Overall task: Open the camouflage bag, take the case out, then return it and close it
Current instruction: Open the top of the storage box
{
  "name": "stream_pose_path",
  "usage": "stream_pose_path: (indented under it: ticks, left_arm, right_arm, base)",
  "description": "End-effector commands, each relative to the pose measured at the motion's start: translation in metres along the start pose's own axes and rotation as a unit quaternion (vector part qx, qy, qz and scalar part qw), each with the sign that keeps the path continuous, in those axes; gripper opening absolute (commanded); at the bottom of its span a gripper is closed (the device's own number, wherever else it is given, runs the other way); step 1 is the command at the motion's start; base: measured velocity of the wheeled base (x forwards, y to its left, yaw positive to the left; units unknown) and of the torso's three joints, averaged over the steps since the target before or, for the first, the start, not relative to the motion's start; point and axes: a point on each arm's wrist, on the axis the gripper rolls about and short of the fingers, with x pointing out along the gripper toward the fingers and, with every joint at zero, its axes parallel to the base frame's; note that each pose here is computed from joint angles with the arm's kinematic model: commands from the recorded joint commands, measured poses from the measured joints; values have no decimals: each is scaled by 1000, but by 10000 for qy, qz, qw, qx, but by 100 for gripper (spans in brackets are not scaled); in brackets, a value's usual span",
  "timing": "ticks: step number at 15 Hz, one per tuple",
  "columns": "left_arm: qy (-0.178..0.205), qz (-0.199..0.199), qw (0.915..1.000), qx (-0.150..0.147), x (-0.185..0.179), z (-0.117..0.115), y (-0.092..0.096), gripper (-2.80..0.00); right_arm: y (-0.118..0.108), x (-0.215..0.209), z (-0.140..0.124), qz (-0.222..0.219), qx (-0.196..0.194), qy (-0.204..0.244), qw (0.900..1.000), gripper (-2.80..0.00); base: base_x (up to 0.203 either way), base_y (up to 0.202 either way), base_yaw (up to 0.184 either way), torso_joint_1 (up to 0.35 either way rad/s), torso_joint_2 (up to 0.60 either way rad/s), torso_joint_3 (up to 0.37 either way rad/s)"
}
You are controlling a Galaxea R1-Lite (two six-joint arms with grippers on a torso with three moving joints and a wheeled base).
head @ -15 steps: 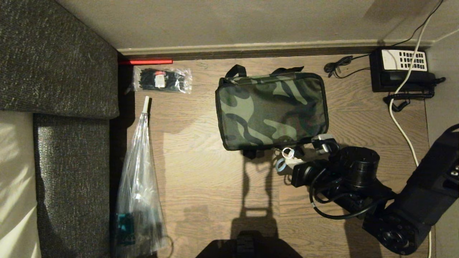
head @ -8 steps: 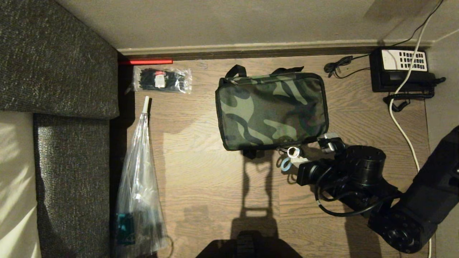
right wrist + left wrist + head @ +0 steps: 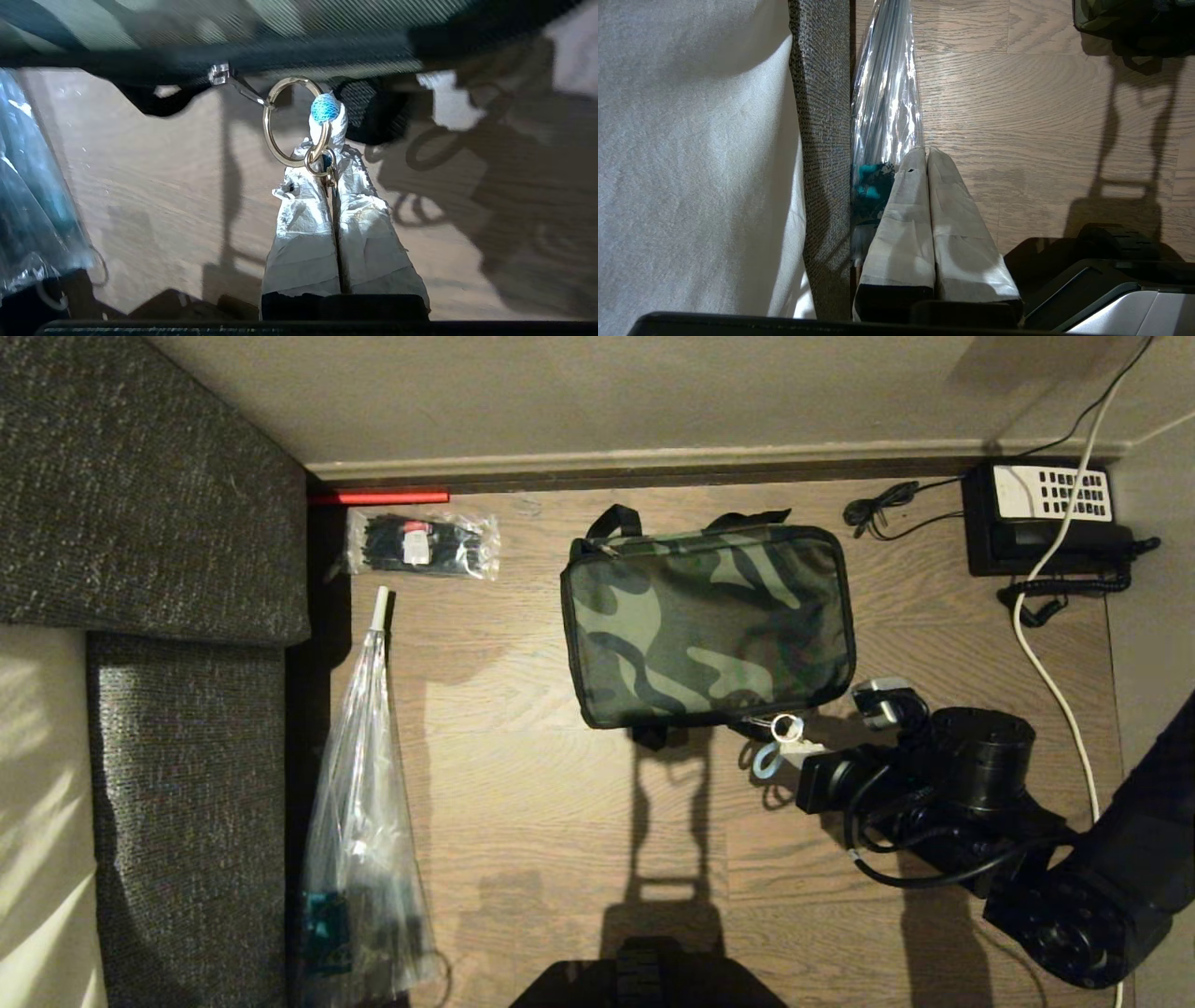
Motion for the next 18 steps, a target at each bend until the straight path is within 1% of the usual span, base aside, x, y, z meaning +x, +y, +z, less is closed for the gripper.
stream_pose_path:
  ticks: [1,4,9,13,16,18]
  left_arm:
    - [0,3,10000,0,0,0,0,-280]
    - [0,3,10000,0,0,0,0,-280]
    - [0,3,10000,0,0,0,0,-280]
    - [0,8,10000,0,0,0,0,-280]
    - [0,10,10000,0,0,0,0,-280]
    - [0,3,10000,0,0,0,0,-280]
  right_arm:
    - [-10,-3,2,-141,36,55,9999,-280]
    - [-21,-5,4,-283,67,42,9996,-280]
    - [-40,-8,7,-348,111,57,9993,-280]
    - [-59,-13,9,-461,204,167,9986,-280]
    - [-68,-16,11,-582,263,223,9977,-280]
    - [-74,-19,13,-537,291,233,9979,-280]
  base:
    - [0,0,0,0,0,0]
    - [0,0,0,0,0,0]
    - [0,0,0,0,0,0]
    - [0,0,0,0,0,0]
    - [0,0,0,0,0,0]
    - [0,0,0,0,0,0]
